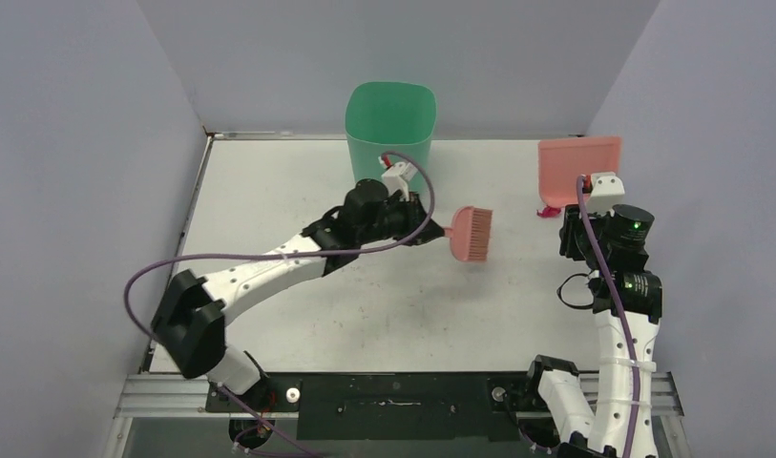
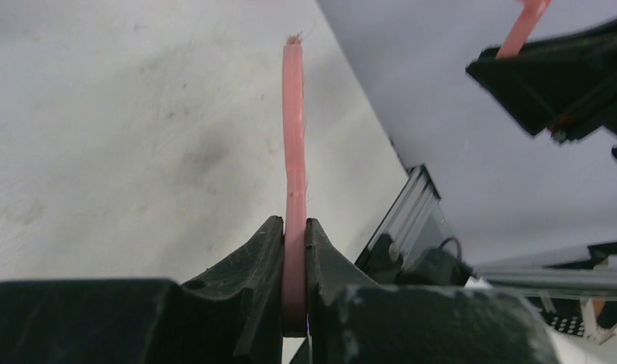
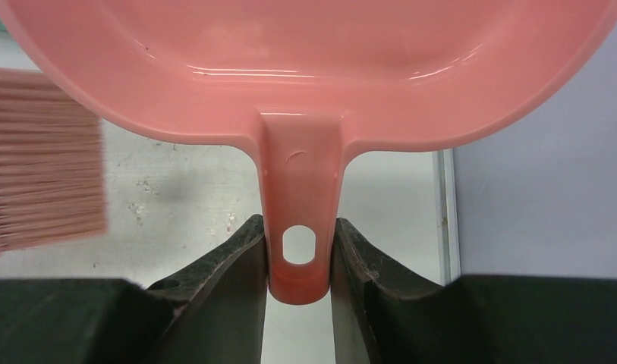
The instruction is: Sweep away the paper scraps from the table
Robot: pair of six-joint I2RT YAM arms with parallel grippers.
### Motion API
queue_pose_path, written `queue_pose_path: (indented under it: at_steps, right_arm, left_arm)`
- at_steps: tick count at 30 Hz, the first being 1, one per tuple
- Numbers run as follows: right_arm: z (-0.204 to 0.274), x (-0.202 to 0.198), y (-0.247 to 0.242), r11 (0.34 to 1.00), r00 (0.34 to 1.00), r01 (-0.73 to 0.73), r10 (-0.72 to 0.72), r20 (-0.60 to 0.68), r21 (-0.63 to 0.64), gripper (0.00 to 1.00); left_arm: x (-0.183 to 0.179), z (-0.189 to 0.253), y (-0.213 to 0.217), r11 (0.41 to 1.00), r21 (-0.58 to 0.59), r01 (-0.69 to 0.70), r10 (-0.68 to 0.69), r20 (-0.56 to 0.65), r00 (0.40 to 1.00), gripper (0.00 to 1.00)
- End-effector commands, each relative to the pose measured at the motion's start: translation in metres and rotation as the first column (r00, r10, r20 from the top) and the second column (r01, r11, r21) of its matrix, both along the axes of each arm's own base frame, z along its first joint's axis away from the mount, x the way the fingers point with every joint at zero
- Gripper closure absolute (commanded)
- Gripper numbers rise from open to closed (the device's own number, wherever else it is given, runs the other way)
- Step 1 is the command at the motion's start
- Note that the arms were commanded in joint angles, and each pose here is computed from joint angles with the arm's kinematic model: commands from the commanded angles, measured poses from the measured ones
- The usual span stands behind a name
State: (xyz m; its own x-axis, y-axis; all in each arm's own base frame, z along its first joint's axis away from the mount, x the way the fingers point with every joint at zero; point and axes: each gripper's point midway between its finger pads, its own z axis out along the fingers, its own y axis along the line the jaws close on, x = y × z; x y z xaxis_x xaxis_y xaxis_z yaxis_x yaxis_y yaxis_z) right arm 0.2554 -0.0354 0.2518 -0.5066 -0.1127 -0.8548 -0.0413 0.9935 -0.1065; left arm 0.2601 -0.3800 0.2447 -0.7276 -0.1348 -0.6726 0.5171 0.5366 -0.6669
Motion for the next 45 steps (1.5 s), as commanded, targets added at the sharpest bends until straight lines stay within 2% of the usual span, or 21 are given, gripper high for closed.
queue_pose_path:
  at_steps: [1, 10, 12, 13, 15, 19, 24, 28, 35, 37, 41, 45]
  right_arm:
    - [0.027, 0.007, -0.021, 0.989, 0.984, 0.146, -0.145, 0.105, 0.004, 0.95]
    - [0.045, 0.007, -0.027, 0.98, 0.964, 0.197, -0.197, 0.179, 0.02, 0.95]
    - [0.045, 0.009, -0.032, 0.976, 0.959, 0.215, -0.213, 0.185, 0.01, 0.95]
    - [0.044, 0.009, -0.032, 0.976, 0.96, 0.219, -0.216, 0.18, 0.007, 0.95]
    - [0.04, 0.009, -0.033, 0.976, 0.963, 0.217, -0.215, 0.163, 0.004, 0.95]
    - [0.031, 0.007, -0.034, 0.978, 0.969, 0.208, -0.204, 0.139, -0.021, 0.95]
    - [0.031, 0.008, -0.04, 0.974, 0.968, 0.221, -0.213, 0.131, -0.053, 0.95]
    - [0.029, 0.009, -0.04, 0.975, 0.969, 0.219, -0.212, 0.13, -0.043, 0.95]
    - [0.02, 0.013, -0.035, 0.979, 0.973, 0.202, -0.199, 0.115, -0.014, 0.95]
    - [0.02, 0.015, -0.035, 0.981, 0.973, 0.193, -0.189, 0.133, -0.022, 0.95]
    - [0.015, 0.02, -0.04, 0.981, 0.977, 0.174, -0.162, 0.135, -0.084, 0.95]
    - [0.009, 0.025, -0.039, 0.985, 0.987, 0.127, -0.114, 0.11, -0.117, 0.95]
  left_arm:
    - [0.043, 0.05, -0.074, 0.963, -0.258, -0.073, 0.073, -0.008, 0.997, 1.0]
    - [0.102, 0.025, -0.192, 0.899, -0.419, -0.127, 0.103, -0.079, 0.992, 1.0]
    - [0.117, 0.012, -0.216, 0.875, -0.464, -0.141, 0.087, -0.135, 0.987, 1.0]
    - [0.126, -0.011, -0.229, 0.869, -0.468, -0.16, 0.081, -0.184, 0.98, 1.0]
    - [0.134, -0.009, -0.247, 0.831, -0.526, -0.179, 0.057, -0.241, 0.969, 1.0]
    - [0.153, -0.051, -0.275, 0.795, -0.542, -0.272, 0.077, -0.355, 0.932, 1.0]
    - [0.176, -0.093, -0.268, 0.748, -0.477, -0.461, 0.239, -0.455, 0.858, 1.0]
    - [0.18, -0.122, -0.263, 0.764, -0.404, -0.503, 0.292, -0.479, 0.828, 1.0]
    - [0.165, -0.162, -0.242, 0.799, -0.298, -0.522, 0.314, -0.533, 0.786, 1.0]
    - [0.158, -0.174, -0.224, 0.824, -0.227, -0.519, 0.338, -0.538, 0.772, 1.0]
    - [0.143, -0.176, -0.181, 0.835, -0.192, -0.516, 0.357, -0.524, 0.773, 1.0]
    - [0.111, -0.172, -0.124, 0.853, -0.178, -0.491, 0.341, -0.523, 0.781, 1.0]
